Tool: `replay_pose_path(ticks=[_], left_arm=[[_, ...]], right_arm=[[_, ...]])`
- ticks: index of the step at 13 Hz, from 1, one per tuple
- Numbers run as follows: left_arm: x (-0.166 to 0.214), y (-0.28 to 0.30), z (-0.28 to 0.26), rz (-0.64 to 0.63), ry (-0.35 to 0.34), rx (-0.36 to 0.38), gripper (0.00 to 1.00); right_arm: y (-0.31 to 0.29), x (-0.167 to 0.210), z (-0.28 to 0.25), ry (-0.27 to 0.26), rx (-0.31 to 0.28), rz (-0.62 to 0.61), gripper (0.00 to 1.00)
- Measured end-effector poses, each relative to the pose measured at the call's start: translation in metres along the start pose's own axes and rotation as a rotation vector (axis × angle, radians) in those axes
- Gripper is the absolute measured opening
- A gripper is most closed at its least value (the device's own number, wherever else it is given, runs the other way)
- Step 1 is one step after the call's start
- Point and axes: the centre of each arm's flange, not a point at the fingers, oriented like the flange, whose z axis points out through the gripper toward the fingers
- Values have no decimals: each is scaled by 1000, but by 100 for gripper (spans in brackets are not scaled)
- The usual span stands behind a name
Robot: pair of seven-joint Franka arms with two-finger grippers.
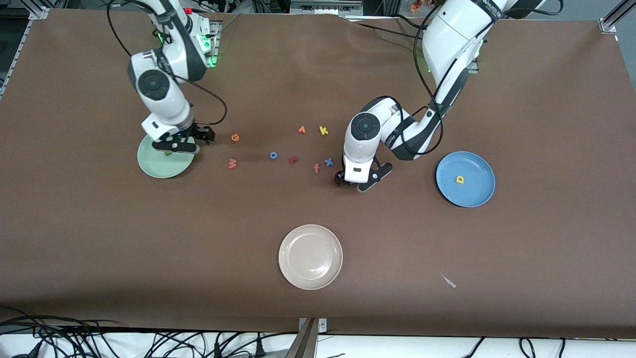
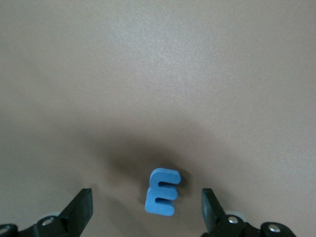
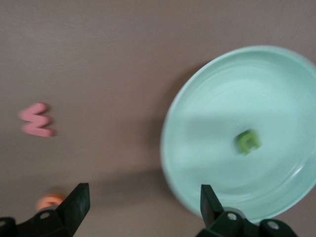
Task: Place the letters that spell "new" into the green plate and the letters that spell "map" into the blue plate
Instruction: 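Grasp the blue m with the left gripper while the right gripper withdraws, then drop the m on the blue plate while the right gripper grasps the e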
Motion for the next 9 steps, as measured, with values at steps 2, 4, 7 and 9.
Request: replay_pose_path(ticks=[2,4,7,9], left_arm=[[2,2,5,6,4,2,88],[2,5,4,19,16,-4,67],[3,8,0,18,19,-10,30],[3,8,0,21,19,-10,27]], right_arm=[[-25,-13,-2,-23,49,140,99],[-35,-17,5,-33,67,227,97],[-58,-31,19,-39,76,286,94],[-62,-33,29,-43,80,299,91]])
